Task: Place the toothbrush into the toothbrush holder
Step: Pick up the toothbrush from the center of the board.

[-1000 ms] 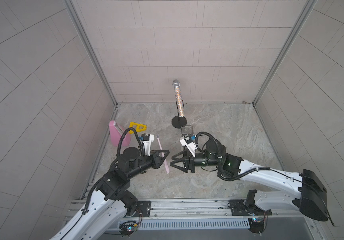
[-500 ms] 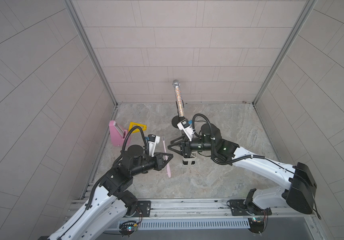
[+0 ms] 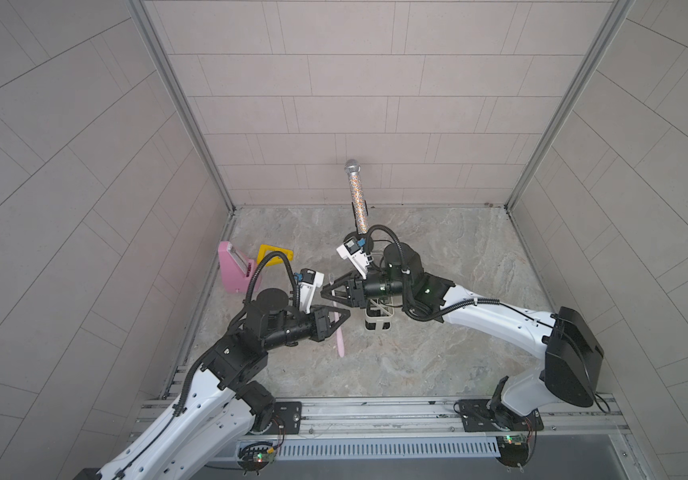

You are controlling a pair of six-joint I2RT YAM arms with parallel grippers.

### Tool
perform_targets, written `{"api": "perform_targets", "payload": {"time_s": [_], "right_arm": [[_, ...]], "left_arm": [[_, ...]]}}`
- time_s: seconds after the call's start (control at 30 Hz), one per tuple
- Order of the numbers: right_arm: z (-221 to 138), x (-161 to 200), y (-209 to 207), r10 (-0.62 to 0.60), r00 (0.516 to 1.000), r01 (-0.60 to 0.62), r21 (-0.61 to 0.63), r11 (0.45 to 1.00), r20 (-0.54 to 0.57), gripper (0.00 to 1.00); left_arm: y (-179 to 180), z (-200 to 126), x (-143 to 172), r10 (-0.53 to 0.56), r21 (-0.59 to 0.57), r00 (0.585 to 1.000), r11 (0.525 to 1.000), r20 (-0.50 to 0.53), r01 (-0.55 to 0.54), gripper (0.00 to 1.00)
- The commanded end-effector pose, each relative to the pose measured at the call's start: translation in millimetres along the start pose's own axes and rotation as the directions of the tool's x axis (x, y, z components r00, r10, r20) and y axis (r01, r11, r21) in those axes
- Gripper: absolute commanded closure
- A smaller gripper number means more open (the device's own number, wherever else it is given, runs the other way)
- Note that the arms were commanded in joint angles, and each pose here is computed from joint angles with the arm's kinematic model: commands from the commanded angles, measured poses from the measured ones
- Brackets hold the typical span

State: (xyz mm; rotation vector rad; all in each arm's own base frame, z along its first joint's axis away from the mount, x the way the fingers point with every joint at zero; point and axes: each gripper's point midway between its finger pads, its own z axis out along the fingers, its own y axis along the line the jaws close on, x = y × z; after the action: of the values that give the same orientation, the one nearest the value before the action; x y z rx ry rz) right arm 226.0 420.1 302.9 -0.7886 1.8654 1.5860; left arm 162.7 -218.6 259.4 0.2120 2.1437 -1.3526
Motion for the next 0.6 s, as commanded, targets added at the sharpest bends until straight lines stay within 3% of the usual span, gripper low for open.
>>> {"api": "perform_targets", "payload": {"time_s": [0.0,0.3,0.47,0.57], "right_arm": [[0.1,-5.5,-6.3,-0.008,1.000,0.007,0.024,1.000,0.018,0.89],[-15.7,1.6,-8.6,-0.038,0.999,0.037,0.094,0.995,0.014,0.99],[-29.2,5.4,-11.5,-0.069,0.997,0.065,0.159,0.985,0.017,0.99],[-39.2,7.4,-15.5,-0.094,0.995,0.088,0.210,0.974,0.017,0.99]], "left_arm": [[-21.5,-5.1,-4.2,0.056,0.085,0.998,0.995,0.018,-0.058,0.97],[4.8,-1.5,1.8,0.046,-0.020,0.999,0.999,0.012,-0.046,0.88],[2.3,-5.3,-2.7,0.055,-0.023,0.998,0.998,0.038,-0.054,0.57],[1.9,-8.5,-5.2,0.086,-0.032,0.995,0.996,0.055,-0.084,0.49]]}}
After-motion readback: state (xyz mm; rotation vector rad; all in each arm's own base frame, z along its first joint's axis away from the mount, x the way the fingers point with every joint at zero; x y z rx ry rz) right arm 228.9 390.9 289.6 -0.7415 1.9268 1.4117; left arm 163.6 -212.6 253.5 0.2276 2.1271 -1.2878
